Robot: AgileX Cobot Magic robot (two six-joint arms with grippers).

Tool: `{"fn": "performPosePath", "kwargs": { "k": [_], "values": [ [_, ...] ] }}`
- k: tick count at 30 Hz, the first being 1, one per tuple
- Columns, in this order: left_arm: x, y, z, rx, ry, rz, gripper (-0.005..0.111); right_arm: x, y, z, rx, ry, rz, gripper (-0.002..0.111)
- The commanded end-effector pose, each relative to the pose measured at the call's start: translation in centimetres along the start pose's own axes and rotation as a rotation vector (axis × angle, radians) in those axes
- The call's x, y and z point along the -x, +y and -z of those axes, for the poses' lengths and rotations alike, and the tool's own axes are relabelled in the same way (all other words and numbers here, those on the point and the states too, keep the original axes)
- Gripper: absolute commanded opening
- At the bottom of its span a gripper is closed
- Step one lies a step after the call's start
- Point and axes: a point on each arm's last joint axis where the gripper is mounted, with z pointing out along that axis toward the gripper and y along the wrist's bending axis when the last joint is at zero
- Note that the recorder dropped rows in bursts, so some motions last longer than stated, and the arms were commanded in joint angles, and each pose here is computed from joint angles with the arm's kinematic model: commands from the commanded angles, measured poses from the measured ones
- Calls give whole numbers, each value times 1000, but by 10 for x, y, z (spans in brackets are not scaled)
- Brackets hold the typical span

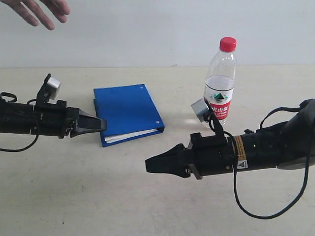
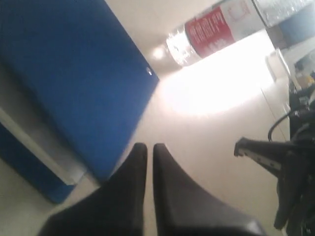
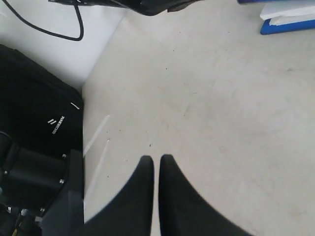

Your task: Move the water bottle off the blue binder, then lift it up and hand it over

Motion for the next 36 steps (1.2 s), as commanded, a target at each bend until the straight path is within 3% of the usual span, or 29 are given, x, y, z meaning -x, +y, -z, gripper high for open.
{"fn": "performPosePath", "kwargs": {
  "k": [1,6,11,15,17,19,23,28,36],
  "values": [
    [-8,-14,6,-37,103,-49,4,2,8,3,28,16,48,0],
    [-20,-27,17,58,84,-32,4,8,17,6,35,5,90,0],
    [-7,-30,21,121,-4,-41,6,11,21,7,37,-2,95,0],
    [16,-27,21,173,-115,-109,31,11,21,7,38,1,91,0],
    [31,-24,20,251,-148,-133,48,10,21,7,38,3,94,0],
    [45,-19,16,344,-153,-164,56,10,21,7,38,2,99,0],
    [72,-9,1,519,-158,-221,56,10,21,6,40,4,104,0],
    [97,1,-25,611,-173,-263,56,4,28,-3,68,49,117,0],
    [124,37,-57,595,-251,-146,48,-13,41,-23,107,167,238,0]
  ]
}}
